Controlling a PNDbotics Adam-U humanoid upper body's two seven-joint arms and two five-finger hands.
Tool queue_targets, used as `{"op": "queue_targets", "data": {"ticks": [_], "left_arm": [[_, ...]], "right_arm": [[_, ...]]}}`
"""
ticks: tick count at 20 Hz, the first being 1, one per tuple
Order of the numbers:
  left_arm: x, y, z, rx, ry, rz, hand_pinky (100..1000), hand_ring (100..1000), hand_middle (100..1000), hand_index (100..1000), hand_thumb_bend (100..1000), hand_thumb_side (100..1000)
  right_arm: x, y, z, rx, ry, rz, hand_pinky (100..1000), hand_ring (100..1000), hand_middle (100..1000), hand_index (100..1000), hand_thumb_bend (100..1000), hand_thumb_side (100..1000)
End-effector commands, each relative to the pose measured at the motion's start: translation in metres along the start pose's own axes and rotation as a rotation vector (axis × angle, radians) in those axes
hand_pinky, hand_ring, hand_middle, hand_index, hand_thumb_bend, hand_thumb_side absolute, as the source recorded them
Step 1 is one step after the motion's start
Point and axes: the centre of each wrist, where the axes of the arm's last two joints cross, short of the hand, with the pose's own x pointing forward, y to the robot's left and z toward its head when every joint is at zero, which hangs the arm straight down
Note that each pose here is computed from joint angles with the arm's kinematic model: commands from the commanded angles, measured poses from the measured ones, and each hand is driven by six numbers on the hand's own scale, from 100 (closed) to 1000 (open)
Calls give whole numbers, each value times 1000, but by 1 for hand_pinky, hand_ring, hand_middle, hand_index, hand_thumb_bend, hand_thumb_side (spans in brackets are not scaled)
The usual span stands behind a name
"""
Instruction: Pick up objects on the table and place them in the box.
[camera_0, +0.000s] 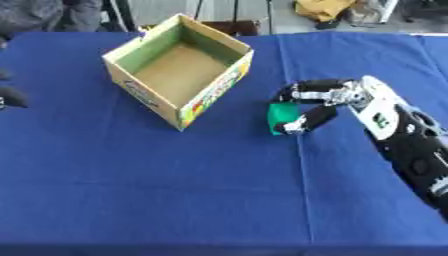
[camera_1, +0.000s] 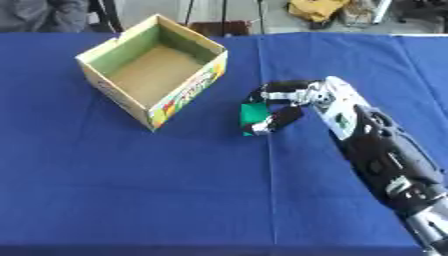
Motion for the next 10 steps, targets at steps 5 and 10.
{"op": "queue_targets", "data": {"ticks": [5,10], "left_arm": [[7,2,-3,-5,-23,-11,521,493,581,638,265,1000],[6,2,-3,-5,-21,-10,522,493,581,637,264,1000]], "right_arm": [[-1,-7,5,35,19,49,688,669,817,892,100,221],[-2,-7,6,22,53,34,631,604,810,883,100,141]]}}
